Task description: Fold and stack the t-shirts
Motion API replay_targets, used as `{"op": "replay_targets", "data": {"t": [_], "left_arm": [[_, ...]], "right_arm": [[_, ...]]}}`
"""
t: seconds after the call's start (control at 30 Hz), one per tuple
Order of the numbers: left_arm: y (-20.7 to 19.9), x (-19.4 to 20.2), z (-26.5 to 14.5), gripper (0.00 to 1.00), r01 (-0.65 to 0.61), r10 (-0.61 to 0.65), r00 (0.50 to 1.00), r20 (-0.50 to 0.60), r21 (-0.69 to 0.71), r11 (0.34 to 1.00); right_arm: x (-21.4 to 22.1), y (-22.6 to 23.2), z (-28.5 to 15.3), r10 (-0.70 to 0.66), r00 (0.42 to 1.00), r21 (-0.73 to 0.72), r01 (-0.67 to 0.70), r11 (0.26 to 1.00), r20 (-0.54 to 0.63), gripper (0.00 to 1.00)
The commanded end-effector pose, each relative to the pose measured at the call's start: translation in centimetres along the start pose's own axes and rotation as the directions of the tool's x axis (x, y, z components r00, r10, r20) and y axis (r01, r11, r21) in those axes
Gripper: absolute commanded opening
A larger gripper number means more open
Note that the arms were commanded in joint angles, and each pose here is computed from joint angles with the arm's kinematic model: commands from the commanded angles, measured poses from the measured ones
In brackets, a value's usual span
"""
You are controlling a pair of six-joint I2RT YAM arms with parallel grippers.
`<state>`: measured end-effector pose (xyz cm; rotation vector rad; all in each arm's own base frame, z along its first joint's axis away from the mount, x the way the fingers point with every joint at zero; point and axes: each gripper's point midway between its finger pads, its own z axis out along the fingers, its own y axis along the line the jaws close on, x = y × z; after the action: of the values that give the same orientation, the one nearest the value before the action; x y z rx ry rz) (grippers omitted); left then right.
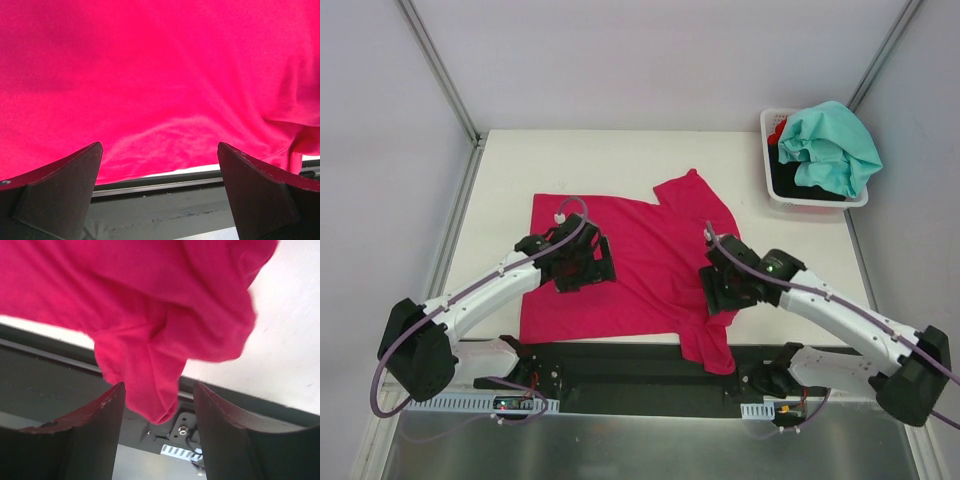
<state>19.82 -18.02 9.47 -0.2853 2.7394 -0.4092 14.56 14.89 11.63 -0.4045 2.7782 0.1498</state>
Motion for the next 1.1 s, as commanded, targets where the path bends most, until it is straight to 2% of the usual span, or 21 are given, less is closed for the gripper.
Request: {"op": "replay_targets", "data": {"t": [0.0,0.13,0.23,0.4,0.83,0.93,0.97,1.0,1.07], "left_arm": [[1.1,2.4,0.2,0.99,-0.006,0.004,0.999,-0.047,-0.039,0.999],[1.1,4.1,0.9,0.99,-0.035,0.03,0.996,-0.078,-0.064,0.997],[0.4,4.7,1.1,0.99,-0.063,0.057,0.994,-0.089,-0.07,0.996],[-0.8,4.9,1.2,0.99,-0.087,0.081,0.992,-0.092,-0.067,0.994],[-1.6,4.6,0.6,0.99,-0.088,0.084,0.994,-0.072,-0.053,0.995],[-1.8,4.5,0.4,0.99,-0.09,0.087,0.994,-0.069,-0.052,0.995],[-1.7,4.5,0.5,0.99,-0.093,0.088,0.994,-0.071,-0.056,0.994],[-1.7,4.4,0.4,0.99,-0.091,0.087,0.994,-0.069,-0.054,0.994],[-1.7,4.5,0.4,0.99,-0.091,0.087,0.994,-0.07,-0.055,0.994]], "right_arm": [[5.0,0.6,0.7,0.147,0.989,-0.043,-0.148,0.988,-0.017,0.58],[9.1,-0.2,2.4,0.252,0.967,-0.038,-0.254,0.967,-0.033,0.56],[11.2,-1.6,2.8,0.269,0.963,-0.023,-0.27,0.963,-0.032,0.55],[12.1,-1.4,3.0,0.298,0.954,-0.056,-0.3,0.952,-0.036,0.55],[13.7,1.2,4.7,0.241,0.969,-0.026,-0.243,0.97,-0.057,0.53],[13.9,1.5,5.2,0.237,0.969,-0.021,-0.239,0.971,-0.062,0.43],[13.9,1.6,5.3,0.239,0.969,-0.021,-0.24,0.97,-0.061,0.37],[13.9,1.6,5.3,0.237,0.97,-0.021,-0.239,0.971,-0.06,0.24],[13.7,1.6,5.3,0.23,0.972,-0.014,-0.231,0.973,-0.055,0.11]]}}
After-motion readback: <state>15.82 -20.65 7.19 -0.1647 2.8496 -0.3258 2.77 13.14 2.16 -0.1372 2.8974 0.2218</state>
